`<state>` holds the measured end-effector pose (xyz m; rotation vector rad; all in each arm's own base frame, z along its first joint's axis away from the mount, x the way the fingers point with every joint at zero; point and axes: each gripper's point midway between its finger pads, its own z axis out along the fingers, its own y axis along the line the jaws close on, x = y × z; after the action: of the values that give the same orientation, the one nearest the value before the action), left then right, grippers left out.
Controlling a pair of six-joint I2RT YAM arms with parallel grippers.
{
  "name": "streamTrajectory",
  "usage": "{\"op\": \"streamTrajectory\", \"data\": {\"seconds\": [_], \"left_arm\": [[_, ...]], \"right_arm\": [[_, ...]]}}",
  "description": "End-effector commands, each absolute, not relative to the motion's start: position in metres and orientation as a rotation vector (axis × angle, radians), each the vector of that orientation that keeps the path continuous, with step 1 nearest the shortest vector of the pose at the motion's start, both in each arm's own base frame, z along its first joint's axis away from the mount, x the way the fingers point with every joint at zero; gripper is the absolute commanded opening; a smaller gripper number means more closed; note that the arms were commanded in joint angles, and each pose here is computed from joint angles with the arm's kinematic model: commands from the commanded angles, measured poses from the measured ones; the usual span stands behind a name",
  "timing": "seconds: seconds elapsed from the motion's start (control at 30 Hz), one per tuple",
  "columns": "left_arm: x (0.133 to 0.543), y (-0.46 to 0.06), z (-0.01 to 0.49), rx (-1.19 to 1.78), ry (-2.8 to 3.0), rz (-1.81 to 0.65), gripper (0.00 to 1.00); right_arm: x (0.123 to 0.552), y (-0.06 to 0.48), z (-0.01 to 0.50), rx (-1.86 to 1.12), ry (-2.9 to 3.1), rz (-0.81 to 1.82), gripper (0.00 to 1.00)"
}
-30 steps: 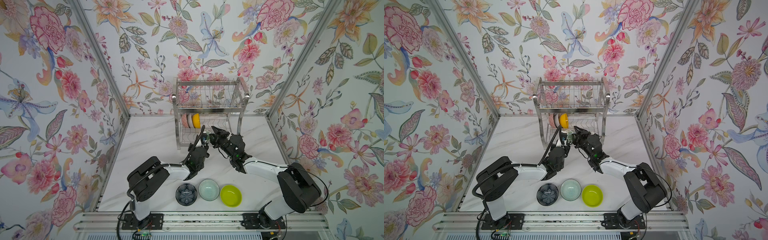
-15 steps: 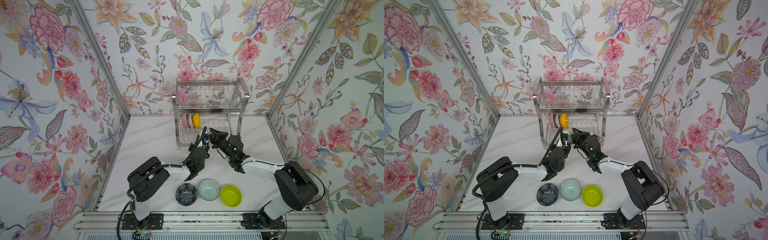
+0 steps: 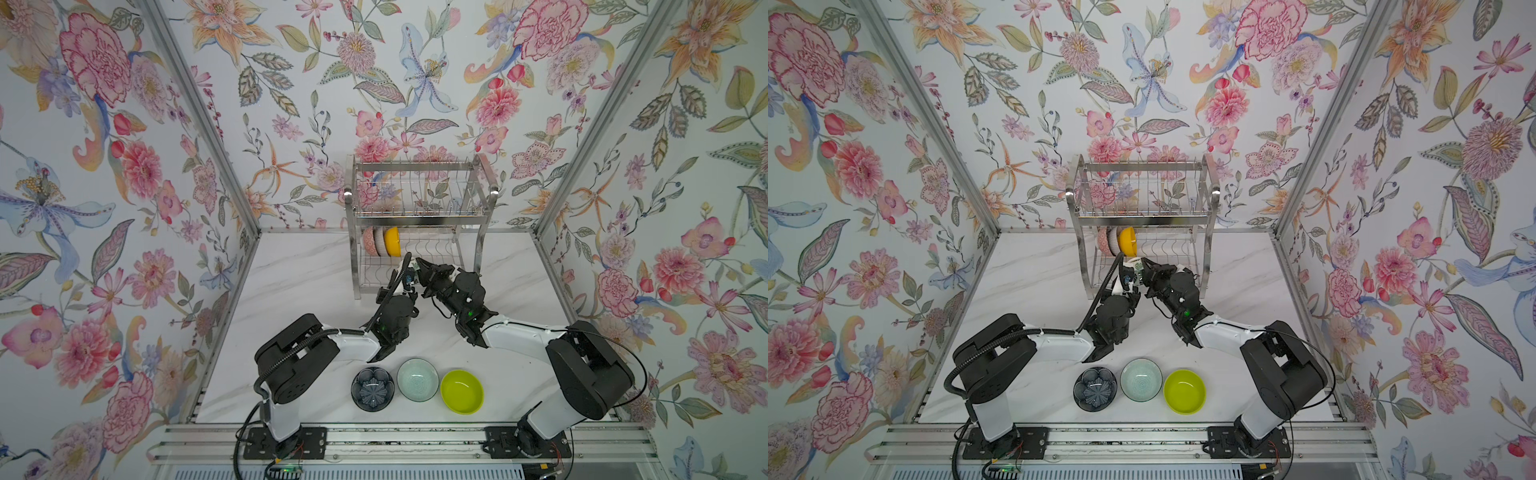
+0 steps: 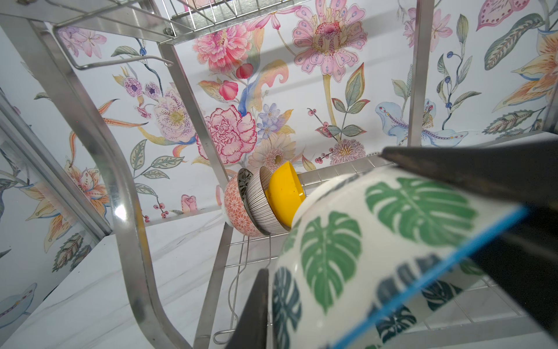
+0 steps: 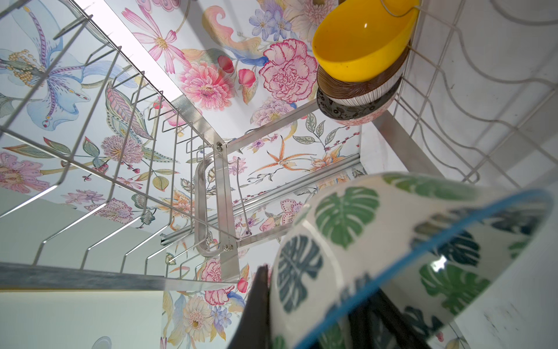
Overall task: Load bowls into a dish rack
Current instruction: Place the bowl in the dish rack.
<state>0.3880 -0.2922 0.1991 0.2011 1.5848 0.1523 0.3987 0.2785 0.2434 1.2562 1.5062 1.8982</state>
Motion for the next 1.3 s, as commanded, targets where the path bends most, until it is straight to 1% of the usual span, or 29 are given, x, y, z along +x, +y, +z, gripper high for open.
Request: {"op": "streamTrajectory", "data": {"seconds": [0.0, 0.13, 0.17, 0.3, 0.37, 0.47, 0.57, 0.83, 0.87, 1.07, 1.13, 1.17, 1.27], "left_arm": [[0.384, -0.297, 0.205, 0.168, 1.581, 0.091, 0.24], [0.383, -0.298, 0.204, 0.17, 1.592, 0.074, 0.37], [0.382, -0.298, 0.204, 0.17, 1.595, 0.068, 0.41], [0.381, -0.297, 0.201, 0.167, 1.608, 0.053, 0.53], [0.38, -0.295, 0.2, 0.164, 1.616, 0.04, 0.61], [0.377, -0.296, 0.199, 0.171, 1.628, 0.01, 0.71], [0.375, -0.296, 0.198, 0.176, 1.646, -0.021, 0.79], [0.367, -0.293, 0.196, 0.186, 1.701, -0.097, 0.97], [0.366, -0.292, 0.195, 0.187, 1.713, -0.111, 0.99], [0.363, -0.283, 0.193, 0.157, 1.789, -0.243, 0.99], [0.363, -0.281, 0.188, 0.151, 1.821, -0.287, 0.99], [0.361, -0.278, 0.2, 0.137, 1.816, -0.329, 0.99], [0.361, -0.274, 0.202, 0.118, 1.846, -0.396, 0.99]], "right_arm": [[0.404, 0.27, 0.258, 1.161, 1.426, 1.896, 0.0], [0.404, 0.269, 0.257, 1.139, 1.432, 1.887, 0.0], [0.405, 0.269, 0.257, 1.133, 1.436, 1.884, 0.0], [0.406, 0.267, 0.256, 1.105, 1.444, 1.866, 0.0], [0.406, 0.267, 0.255, 1.089, 1.452, 1.855, 0.0], [0.406, 0.268, 0.251, 1.079, 1.467, 1.842, 0.0], [0.408, 0.266, 0.245, 1.065, 1.482, 1.823, 0.0], [0.413, 0.26, 0.235, 0.997, 1.534, 1.746, 0.0], [0.412, 0.26, 0.234, 0.98, 1.548, 1.734, 0.0], [0.407, 0.268, 0.231, 0.849, 1.634, 1.69, 0.0], [0.413, 0.258, 0.229, 0.831, 1.643, 1.647, 0.0], [0.413, 0.258, 0.228, 0.805, 1.656, 1.634, 0.0], [0.414, 0.259, 0.228, 0.723, 1.7, 1.589, 0.0]]}}
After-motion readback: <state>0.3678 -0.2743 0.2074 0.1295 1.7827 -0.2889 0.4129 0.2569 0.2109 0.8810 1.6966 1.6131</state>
